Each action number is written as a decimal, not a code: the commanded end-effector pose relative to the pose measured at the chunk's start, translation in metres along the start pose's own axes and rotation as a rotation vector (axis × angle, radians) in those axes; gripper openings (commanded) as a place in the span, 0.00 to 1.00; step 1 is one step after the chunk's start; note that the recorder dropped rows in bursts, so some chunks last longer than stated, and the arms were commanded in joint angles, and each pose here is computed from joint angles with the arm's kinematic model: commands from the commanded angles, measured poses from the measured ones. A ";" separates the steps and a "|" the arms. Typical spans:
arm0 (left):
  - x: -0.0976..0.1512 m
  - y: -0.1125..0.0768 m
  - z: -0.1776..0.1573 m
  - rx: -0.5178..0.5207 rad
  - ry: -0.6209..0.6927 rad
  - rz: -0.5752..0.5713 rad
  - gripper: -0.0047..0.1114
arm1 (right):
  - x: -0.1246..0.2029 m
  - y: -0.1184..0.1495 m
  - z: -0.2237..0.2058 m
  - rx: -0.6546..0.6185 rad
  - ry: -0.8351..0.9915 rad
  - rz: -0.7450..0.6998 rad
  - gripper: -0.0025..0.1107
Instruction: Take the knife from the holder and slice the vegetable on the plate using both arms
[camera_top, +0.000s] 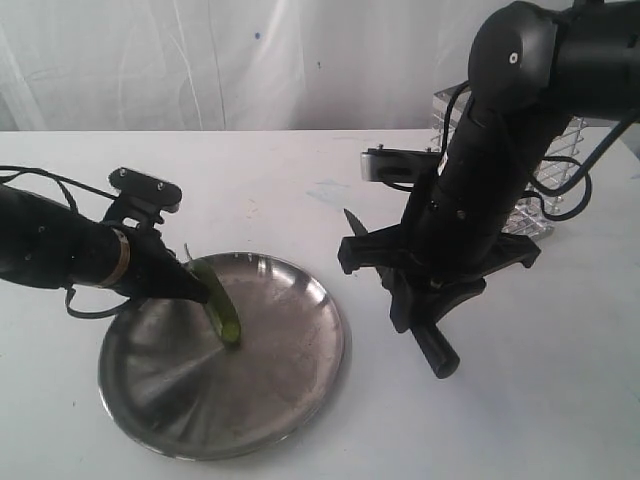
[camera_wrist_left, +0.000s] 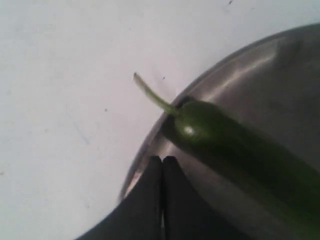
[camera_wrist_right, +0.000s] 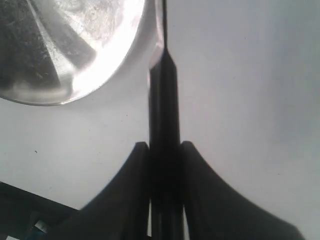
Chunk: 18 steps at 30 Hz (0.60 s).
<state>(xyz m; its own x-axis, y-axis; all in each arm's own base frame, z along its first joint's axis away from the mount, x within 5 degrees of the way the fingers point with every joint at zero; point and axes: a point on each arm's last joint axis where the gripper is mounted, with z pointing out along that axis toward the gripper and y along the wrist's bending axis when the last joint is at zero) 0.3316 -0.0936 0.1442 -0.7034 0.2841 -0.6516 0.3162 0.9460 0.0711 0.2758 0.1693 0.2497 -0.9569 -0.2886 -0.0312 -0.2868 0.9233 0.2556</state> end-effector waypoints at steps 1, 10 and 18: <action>-0.024 -0.007 -0.028 0.101 -0.112 0.018 0.04 | 0.003 0.001 -0.003 -0.008 0.002 -0.027 0.02; -0.043 -0.038 -0.094 0.384 -0.409 0.695 0.04 | 0.001 0.001 -0.003 -0.008 -0.016 -0.087 0.02; -0.015 -0.020 -0.079 0.226 -0.204 0.208 0.04 | 0.018 -0.011 0.026 0.015 0.006 -0.135 0.02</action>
<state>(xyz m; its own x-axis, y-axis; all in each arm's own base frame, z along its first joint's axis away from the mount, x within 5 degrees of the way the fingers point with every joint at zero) 0.2838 -0.1143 0.2118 -0.2842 0.5731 -0.7687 0.7567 0.6264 0.1872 0.2636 0.1625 0.2266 -0.9193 -0.3921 -0.0330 -0.3878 0.8888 0.2443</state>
